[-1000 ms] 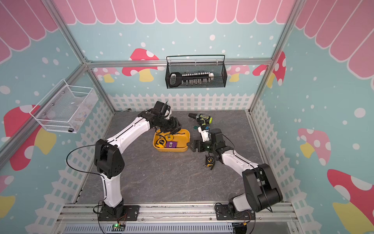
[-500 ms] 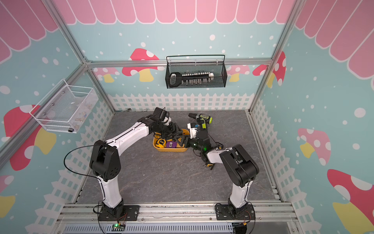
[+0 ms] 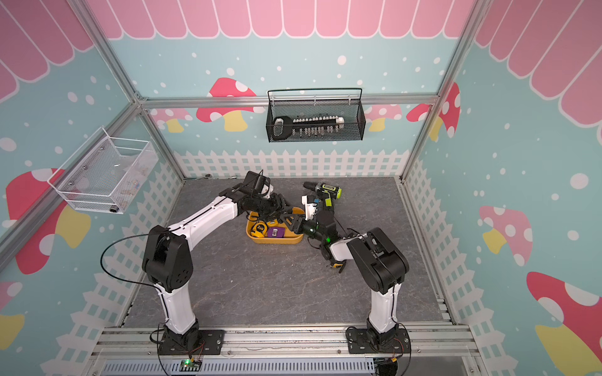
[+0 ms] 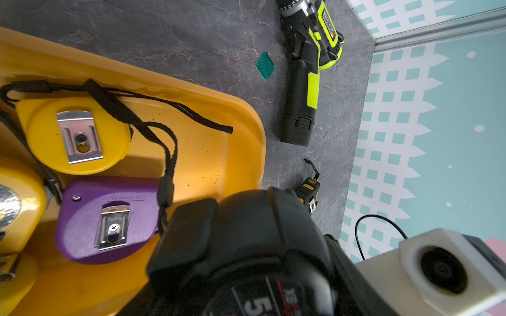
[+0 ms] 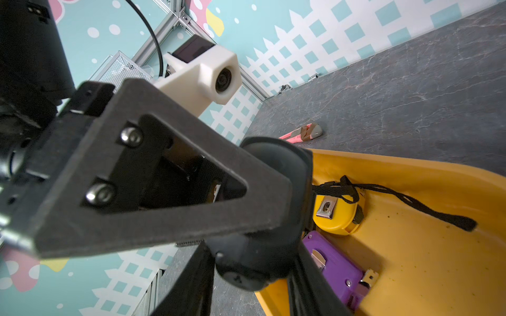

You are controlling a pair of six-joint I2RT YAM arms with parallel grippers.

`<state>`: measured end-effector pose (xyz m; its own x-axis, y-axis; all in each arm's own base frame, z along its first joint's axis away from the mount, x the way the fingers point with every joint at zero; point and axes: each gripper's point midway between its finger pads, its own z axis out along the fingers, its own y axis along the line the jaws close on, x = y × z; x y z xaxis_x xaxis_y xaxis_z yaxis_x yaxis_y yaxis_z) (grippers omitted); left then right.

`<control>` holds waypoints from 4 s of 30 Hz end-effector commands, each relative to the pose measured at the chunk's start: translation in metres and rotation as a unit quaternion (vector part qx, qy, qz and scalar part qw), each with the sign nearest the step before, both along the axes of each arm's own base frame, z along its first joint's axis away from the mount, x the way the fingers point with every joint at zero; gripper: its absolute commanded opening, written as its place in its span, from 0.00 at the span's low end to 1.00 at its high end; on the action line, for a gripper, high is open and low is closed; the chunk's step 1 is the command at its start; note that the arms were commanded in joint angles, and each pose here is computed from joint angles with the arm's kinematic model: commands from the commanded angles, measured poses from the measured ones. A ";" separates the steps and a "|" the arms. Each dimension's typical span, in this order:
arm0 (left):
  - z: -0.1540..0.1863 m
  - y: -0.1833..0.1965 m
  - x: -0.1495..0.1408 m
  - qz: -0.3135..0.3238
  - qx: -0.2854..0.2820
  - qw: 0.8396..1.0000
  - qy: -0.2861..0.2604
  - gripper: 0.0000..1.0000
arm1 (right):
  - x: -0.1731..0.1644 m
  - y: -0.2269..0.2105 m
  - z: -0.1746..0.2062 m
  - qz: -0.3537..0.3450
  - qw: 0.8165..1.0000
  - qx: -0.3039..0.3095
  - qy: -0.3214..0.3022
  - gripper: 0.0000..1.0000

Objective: Take the tape measure out of the storage box
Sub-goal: Place the tape measure at the center of the board, then pick up the tape measure from the storage box, then place the tape measure at the center of the board.

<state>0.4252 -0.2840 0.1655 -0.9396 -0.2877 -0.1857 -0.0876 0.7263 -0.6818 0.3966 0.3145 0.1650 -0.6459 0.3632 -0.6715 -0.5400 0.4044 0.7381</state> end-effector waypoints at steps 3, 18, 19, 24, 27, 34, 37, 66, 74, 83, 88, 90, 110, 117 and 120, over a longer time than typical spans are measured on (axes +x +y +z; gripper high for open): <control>0.026 -0.010 -0.020 -0.036 -0.010 0.999 -0.020 0.76 | 0.006 0.000 0.006 -0.007 1.000 -0.003 -0.023 0.27; 0.007 0.071 0.001 -0.080 0.297 0.947 -0.092 0.99 | -0.037 -0.123 -0.016 -0.057 0.990 -0.074 0.103 0.25; 0.000 0.071 0.002 -0.085 0.306 0.944 -0.087 0.99 | -0.041 -0.131 -0.017 -0.060 0.988 -0.093 0.108 0.25; -0.038 0.067 0.011 -0.120 0.339 0.931 -0.061 0.99 | -0.062 -0.139 -0.037 0.001 0.972 -0.176 0.158 0.27; -0.053 0.064 0.017 -0.135 0.353 0.925 -0.052 0.99 | -0.065 -0.128 -0.058 0.043 0.966 -0.153 0.205 0.27; -0.074 0.059 0.033 -0.151 0.373 0.914 -0.051 0.99 | -0.071 -0.124 -0.106 0.053 0.948 -0.141 0.281 0.31; -0.083 0.058 0.038 -0.161 0.384 0.908 -0.044 0.99 | -0.076 -0.128 -0.116 0.052 0.940 -0.156 0.298 0.32; -0.152 0.053 0.039 -0.231 0.405 0.884 0.013 0.94 | -0.068 -0.180 -0.017 -0.020 0.931 -0.322 0.171 0.87; -0.148 0.049 0.039 -0.230 0.392 0.891 0.011 0.62 | -0.072 -0.178 -0.021 -0.017 0.933 -0.316 0.172 0.86; -0.069 0.044 0.044 -0.158 0.350 0.923 -0.040 0.50 | -0.072 -0.166 -0.018 0.002 0.947 -0.281 0.156 0.85; -0.016 0.037 0.044 -0.096 0.274 0.955 -0.063 0.49 | -0.069 -0.134 -0.008 0.025 0.969 -0.221 0.107 0.86; -0.006 0.034 0.039 -0.075 0.223 0.971 -0.050 0.49 | -0.066 -0.116 -0.005 0.031 0.975 -0.203 0.087 0.86; 0.014 0.004 -0.030 -0.021 0.011 1.000 0.015 0.46 | -0.019 0.005 0.012 0.031 0.994 -0.099 -0.016 0.79; 0.018 -0.001 -0.032 -0.031 0.006 0.999 0.011 0.46 | -0.010 0.015 0.011 0.024 0.996 -0.082 -0.019 0.61; 0.016 -0.002 -0.032 -0.033 0.006 0.999 0.013 0.47 | -0.010 0.016 0.012 0.028 0.996 -0.078 -0.020 0.46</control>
